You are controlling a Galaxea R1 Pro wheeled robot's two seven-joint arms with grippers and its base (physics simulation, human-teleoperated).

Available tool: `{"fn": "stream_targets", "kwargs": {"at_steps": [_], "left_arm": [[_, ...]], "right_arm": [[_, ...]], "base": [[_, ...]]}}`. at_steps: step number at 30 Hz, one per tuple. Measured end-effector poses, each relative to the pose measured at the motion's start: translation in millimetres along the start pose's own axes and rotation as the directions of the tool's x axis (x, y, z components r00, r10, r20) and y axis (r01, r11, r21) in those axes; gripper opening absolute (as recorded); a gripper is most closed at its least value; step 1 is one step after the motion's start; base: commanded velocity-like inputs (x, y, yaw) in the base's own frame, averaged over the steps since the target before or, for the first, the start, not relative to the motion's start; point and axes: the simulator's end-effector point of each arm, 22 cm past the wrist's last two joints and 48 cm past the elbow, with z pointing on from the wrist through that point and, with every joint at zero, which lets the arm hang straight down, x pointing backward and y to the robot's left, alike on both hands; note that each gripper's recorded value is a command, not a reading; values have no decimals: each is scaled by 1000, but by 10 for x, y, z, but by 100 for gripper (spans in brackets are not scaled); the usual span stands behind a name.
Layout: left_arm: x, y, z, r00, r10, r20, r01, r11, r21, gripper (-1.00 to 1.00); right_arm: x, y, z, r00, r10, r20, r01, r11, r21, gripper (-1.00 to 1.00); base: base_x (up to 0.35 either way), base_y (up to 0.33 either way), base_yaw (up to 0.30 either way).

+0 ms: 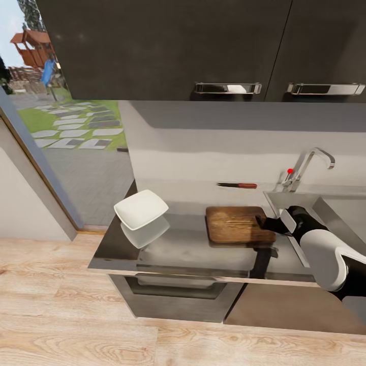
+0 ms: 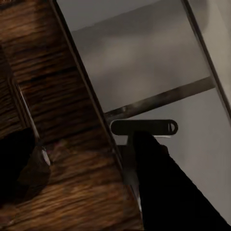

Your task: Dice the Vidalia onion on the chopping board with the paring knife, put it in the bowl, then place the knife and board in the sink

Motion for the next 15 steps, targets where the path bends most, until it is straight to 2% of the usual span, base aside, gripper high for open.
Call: {"fn": "stream_targets", "kwargs": {"at_steps": [15], "left_arm": [[0, 0, 0, 1000, 0, 0, 0, 1000, 0, 100]], "right_arm": [[1, -5, 1, 1000, 1, 0, -1, 1000, -1, 100]], "base": [[0, 0, 0]]}}
